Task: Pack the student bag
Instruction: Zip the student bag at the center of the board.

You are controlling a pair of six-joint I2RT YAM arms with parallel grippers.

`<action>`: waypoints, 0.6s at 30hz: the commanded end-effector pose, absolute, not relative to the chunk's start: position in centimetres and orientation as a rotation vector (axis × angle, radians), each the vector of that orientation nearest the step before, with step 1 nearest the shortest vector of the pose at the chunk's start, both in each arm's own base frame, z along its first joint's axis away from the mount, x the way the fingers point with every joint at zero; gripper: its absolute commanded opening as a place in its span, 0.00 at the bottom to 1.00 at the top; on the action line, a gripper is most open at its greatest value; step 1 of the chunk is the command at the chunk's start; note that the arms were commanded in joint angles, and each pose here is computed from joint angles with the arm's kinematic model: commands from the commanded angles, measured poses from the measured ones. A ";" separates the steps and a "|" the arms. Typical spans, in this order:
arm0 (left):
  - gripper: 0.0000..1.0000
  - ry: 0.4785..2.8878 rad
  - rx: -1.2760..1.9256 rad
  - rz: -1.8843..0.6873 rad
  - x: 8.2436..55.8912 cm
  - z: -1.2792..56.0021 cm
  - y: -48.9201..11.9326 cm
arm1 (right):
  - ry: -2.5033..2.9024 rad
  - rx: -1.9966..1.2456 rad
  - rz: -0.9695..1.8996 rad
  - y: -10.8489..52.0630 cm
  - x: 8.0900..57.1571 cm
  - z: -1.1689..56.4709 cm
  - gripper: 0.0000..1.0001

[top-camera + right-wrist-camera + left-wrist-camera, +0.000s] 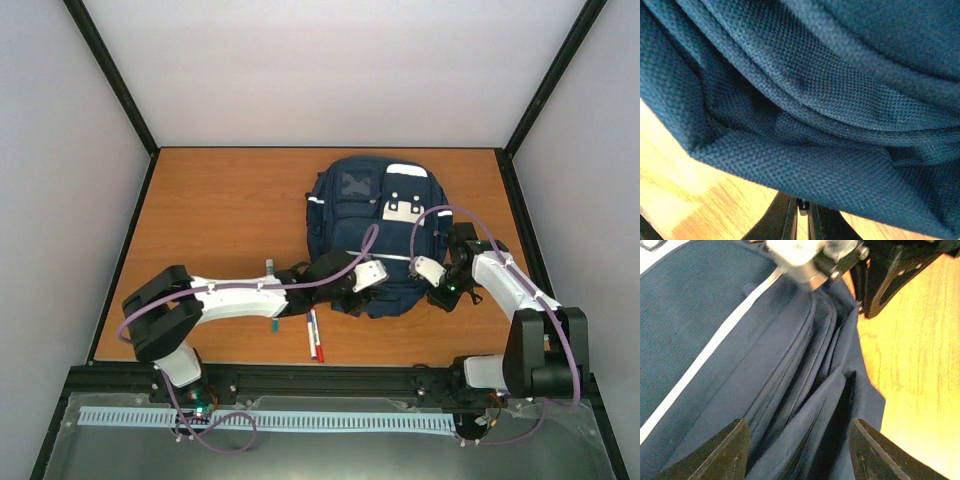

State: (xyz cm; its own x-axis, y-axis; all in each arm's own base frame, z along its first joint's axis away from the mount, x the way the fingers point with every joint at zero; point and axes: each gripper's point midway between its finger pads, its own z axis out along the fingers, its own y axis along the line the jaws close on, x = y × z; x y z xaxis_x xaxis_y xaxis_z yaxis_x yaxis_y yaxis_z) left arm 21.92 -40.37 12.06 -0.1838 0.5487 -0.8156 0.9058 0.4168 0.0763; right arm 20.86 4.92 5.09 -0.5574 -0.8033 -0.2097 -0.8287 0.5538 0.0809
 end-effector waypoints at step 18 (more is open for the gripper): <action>0.47 1.674 1.480 -0.644 21.5 12.0 -48.7 | 2.664 -1.371 0.267 4.9 20.7 6.0 0.03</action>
